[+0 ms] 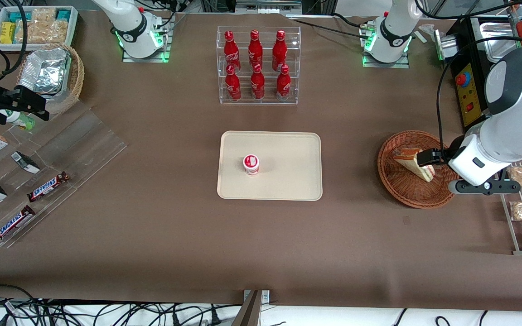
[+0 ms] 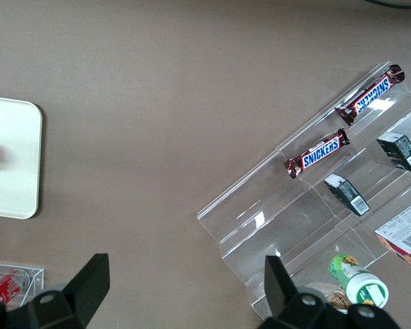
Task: Place sandwich from basket to tray
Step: 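Lower the left gripper over the wrapped sandwich in the wicker basket, then close the left gripper on the sandwich and lift it from the basket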
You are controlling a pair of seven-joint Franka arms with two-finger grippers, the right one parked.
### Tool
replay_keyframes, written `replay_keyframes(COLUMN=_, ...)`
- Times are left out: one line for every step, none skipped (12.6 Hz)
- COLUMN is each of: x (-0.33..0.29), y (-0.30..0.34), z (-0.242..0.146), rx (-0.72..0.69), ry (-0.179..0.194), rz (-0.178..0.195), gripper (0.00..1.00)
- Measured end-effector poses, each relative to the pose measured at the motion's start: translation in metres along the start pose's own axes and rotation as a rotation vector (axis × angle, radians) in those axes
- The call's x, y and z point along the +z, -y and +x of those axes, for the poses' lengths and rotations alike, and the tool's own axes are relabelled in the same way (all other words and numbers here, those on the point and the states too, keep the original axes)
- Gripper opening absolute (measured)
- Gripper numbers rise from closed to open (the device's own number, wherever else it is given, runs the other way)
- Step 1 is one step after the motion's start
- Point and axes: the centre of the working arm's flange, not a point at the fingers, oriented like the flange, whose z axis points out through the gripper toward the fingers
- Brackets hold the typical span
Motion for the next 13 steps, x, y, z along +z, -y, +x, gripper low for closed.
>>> replay_keyframes(x=0.0, y=-0.001, z=0.0, rx=0.001, ry=0.001, rz=0.0, gripper=1.0)
replay_keyframes(x=0.0, y=-0.001, z=0.0, rx=0.002, ry=0.001, rz=0.0, gripper=1.0)
replay_keyframes(x=0.0, y=-0.001, z=0.0, rx=0.002, ry=0.001, rz=-0.001, gripper=1.0)
replay_keyframes(x=0.0, y=-0.001, z=0.0, rx=0.002, ry=0.001, rz=-0.001, gripper=1.0)
replay_keyframes(x=0.0, y=-0.001, z=0.0, rx=0.002, ry=0.001, rz=0.0, gripper=1.0)
replay_keyframes(x=0.001, y=0.001, z=0.0, rx=-0.007, ry=0.001, rz=0.001, gripper=1.0)
replay_keyframes(x=0.002, y=0.006, z=0.001, rx=-0.035, ry=0.004, rz=0.002, gripper=1.0)
replay_keyframes(x=0.004, y=0.014, z=0.002, rx=-0.093, ry=0.01, rz=0.004, gripper=1.0)
replay_keyframes(x=0.008, y=0.026, z=0.003, rx=-0.162, ry=0.018, rz=0.004, gripper=1.0)
replay_keyframes(x=0.013, y=0.036, z=0.004, rx=-0.226, ry=0.028, rz=0.004, gripper=1.0)
replay_keyframes(x=0.022, y=0.043, z=0.005, rx=-0.292, ry=0.041, rz=0.007, gripper=1.0)
replay_keyframes(x=0.034, y=0.046, z=0.006, rx=-0.379, ry=0.048, rz=0.01, gripper=1.0)
replay_keyframes(x=0.051, y=0.047, z=0.008, rx=-0.489, ry=0.045, rz=0.011, gripper=1.0)
